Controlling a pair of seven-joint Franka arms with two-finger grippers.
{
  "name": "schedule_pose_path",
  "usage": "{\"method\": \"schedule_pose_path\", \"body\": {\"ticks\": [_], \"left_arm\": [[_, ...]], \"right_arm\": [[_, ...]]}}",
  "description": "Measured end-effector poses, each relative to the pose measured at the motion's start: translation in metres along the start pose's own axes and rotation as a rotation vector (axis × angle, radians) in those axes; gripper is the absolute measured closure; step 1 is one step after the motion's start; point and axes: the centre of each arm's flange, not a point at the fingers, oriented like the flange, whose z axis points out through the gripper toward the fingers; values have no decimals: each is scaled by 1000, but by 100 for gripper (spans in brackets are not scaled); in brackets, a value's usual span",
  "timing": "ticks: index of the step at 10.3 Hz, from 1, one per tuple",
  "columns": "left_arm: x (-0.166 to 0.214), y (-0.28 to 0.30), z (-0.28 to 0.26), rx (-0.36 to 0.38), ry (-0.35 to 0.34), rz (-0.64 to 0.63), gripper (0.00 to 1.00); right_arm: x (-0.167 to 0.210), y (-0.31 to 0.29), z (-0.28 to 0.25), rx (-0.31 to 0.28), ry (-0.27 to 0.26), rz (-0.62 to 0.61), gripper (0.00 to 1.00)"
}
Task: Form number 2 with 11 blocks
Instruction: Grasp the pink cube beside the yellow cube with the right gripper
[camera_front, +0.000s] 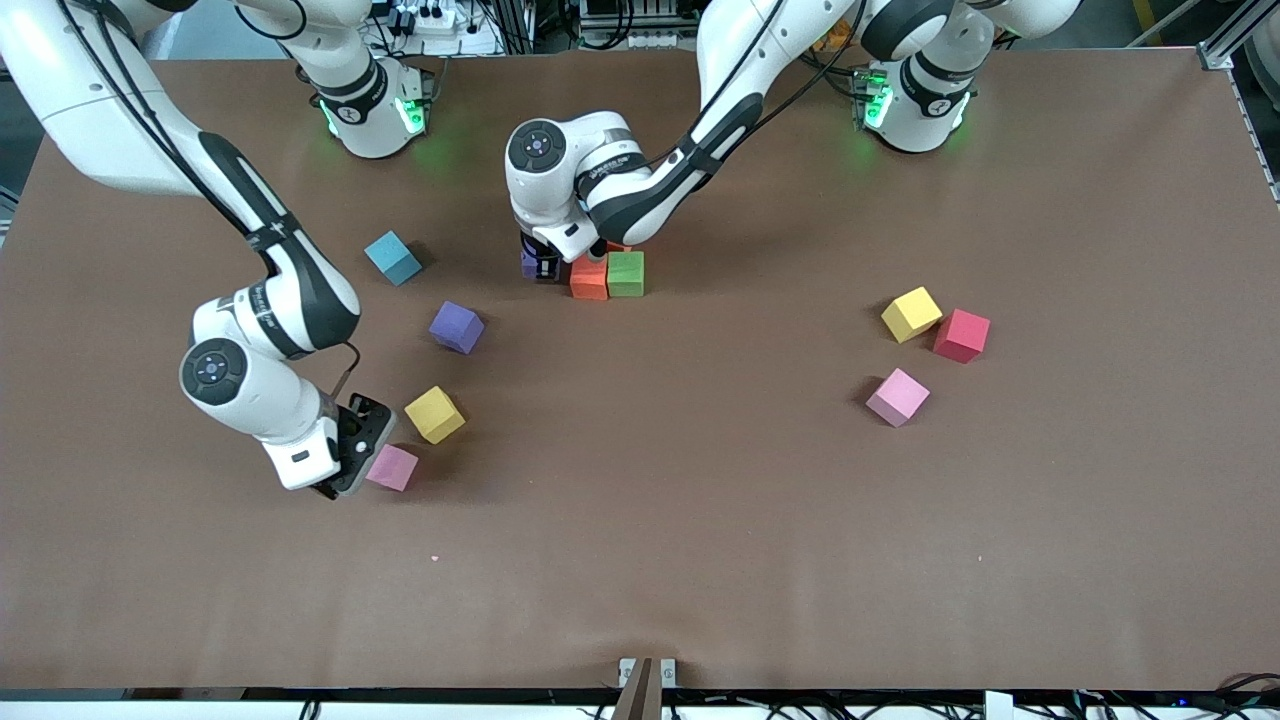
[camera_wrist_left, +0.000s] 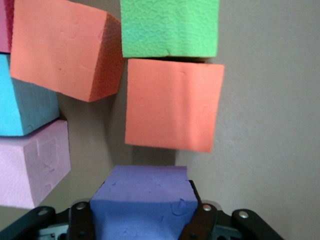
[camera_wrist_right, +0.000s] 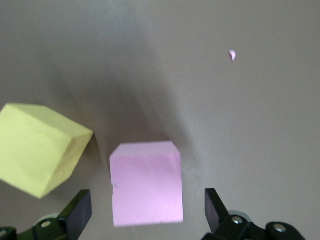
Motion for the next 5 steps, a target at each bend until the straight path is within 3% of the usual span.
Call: {"method": "schedule_pose_path", "body": {"ticks": [5], "left_arm": [[7, 5, 17, 6, 23, -10, 39]], "right_arm": [[-14, 8, 29, -32, 10, -1, 0]]}}
